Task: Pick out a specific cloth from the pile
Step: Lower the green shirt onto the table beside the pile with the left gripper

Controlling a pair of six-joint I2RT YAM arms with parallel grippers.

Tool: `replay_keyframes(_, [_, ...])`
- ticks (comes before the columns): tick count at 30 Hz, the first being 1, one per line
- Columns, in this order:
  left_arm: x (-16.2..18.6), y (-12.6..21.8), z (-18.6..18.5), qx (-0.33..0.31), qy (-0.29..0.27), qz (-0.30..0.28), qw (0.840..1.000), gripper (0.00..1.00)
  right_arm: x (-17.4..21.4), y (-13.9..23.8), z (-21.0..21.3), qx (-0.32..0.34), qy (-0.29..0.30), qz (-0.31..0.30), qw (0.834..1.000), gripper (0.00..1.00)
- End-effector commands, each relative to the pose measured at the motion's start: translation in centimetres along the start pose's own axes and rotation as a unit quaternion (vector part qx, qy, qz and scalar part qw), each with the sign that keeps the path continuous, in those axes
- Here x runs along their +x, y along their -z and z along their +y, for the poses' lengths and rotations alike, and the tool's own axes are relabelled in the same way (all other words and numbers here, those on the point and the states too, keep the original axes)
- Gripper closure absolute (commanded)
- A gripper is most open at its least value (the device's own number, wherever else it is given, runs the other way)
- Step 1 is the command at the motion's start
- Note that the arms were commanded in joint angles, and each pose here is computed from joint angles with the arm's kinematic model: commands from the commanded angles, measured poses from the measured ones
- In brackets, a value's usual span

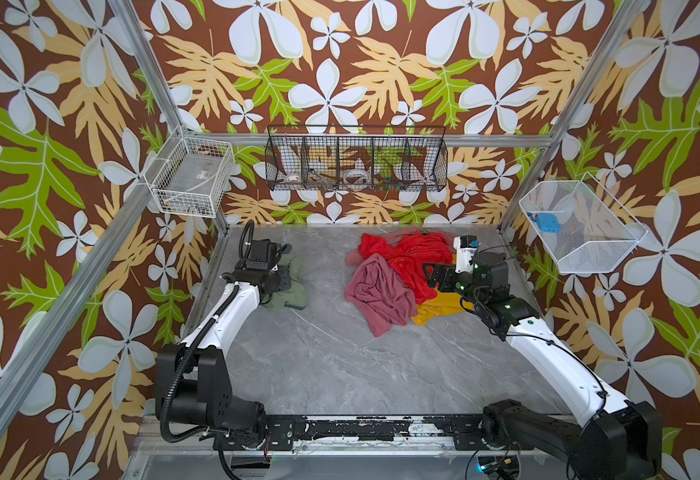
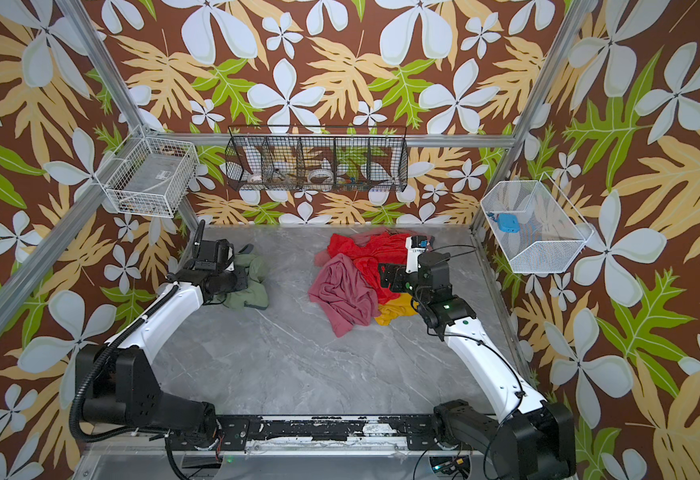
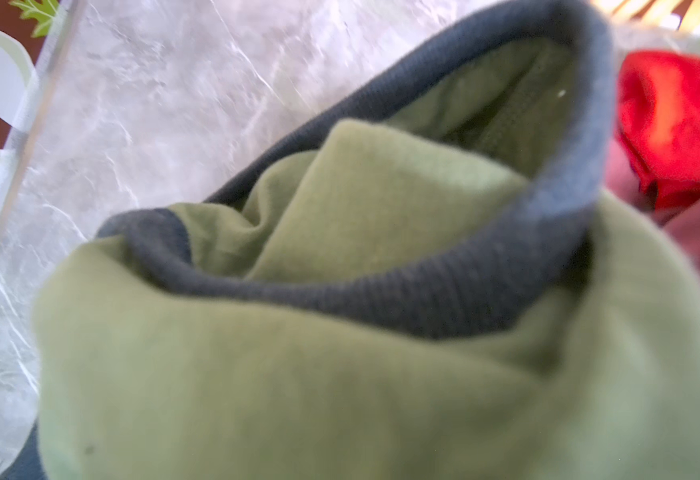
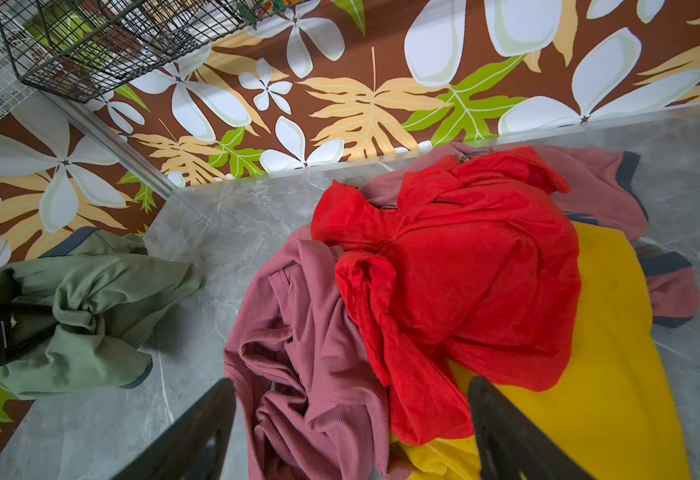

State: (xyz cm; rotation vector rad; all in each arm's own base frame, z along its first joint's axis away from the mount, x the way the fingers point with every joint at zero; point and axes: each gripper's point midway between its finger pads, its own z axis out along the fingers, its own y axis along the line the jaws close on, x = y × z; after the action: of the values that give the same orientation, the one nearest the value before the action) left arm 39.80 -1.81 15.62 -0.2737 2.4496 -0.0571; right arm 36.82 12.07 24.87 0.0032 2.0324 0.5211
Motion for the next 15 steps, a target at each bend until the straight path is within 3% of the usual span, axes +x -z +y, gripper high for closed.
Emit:
replay_keyframes(1, [-2.3, -0.5, -0.2, 0.006, -0.005, -0.028, 1.000, 1.00, -0.4, -0.2, 0.4, -0.011, -0.006, -0.008, 1.000, 0.14])
replay_keyframes(8, [-7.0, -3.1, -0.8, 0.010, -0.003, -0.062, 0.998, 1.00, -0.3, 0.2, -0.1, 0.003, 0.000, -0.009, 1.000, 0.15])
replay_keyframes(15, [-9.0, -7.6, -0.5, -0.023, -0.015, -0.058, 0.998, 1.00, 0.7, 0.5, -1.1, 0.020, 0.007, -0.017, 1.000, 0.16])
